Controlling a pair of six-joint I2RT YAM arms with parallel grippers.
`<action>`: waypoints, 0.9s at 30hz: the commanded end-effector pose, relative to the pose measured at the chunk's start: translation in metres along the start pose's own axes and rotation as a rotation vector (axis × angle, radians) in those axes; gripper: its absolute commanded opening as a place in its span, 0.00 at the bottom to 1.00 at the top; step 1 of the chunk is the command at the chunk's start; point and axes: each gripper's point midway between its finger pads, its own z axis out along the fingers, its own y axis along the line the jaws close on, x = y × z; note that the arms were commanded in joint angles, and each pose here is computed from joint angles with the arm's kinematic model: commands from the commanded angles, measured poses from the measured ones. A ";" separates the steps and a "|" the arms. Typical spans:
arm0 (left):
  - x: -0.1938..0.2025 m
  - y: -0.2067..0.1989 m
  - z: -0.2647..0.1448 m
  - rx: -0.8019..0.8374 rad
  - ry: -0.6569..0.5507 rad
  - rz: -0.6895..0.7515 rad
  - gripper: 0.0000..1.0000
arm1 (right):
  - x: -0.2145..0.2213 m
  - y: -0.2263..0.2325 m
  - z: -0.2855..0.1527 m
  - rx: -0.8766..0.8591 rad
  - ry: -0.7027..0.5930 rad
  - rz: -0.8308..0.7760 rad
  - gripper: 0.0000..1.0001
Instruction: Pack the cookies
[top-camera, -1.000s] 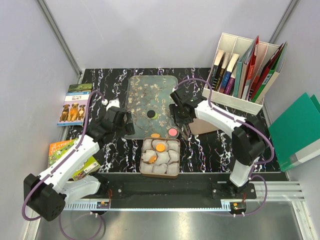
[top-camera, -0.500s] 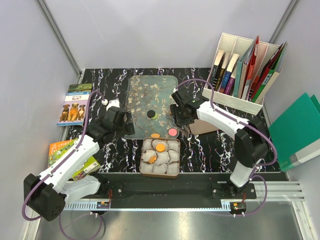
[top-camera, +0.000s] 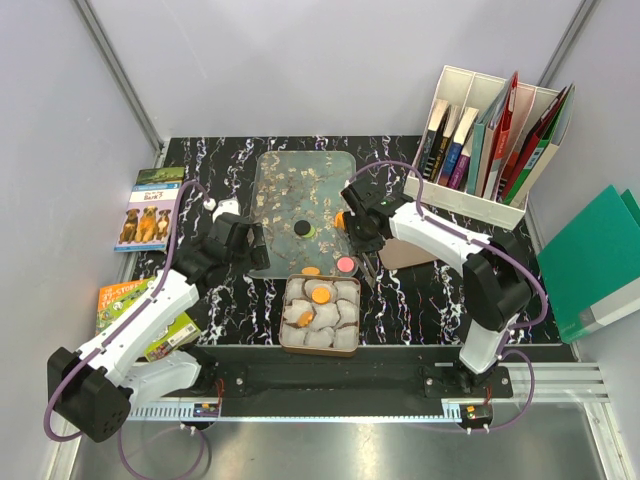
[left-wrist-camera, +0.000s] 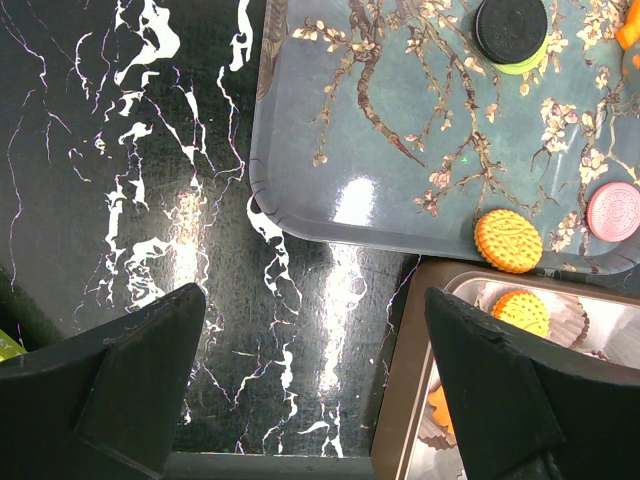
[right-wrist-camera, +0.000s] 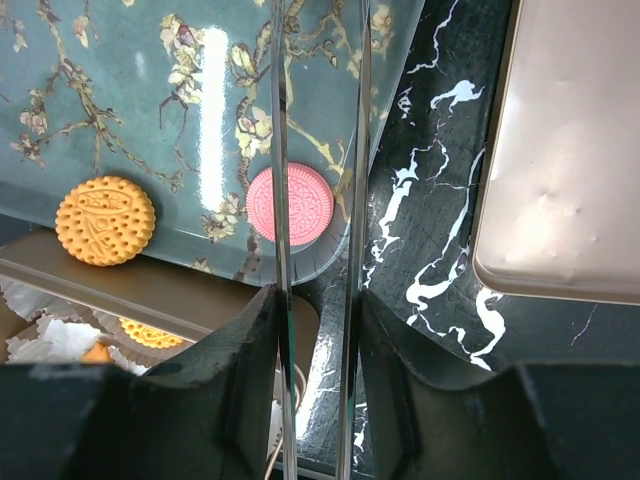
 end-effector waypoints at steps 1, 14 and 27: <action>-0.004 -0.004 -0.001 0.020 -0.022 0.004 0.94 | -0.026 0.009 -0.023 -0.049 -0.089 0.010 0.38; -0.006 -0.003 -0.001 0.016 -0.029 0.000 0.94 | -0.041 0.016 -0.120 -0.152 -0.241 0.033 0.27; -0.007 -0.006 0.000 0.019 -0.022 -0.010 0.94 | -0.016 0.013 -0.125 -0.175 -0.198 0.009 0.30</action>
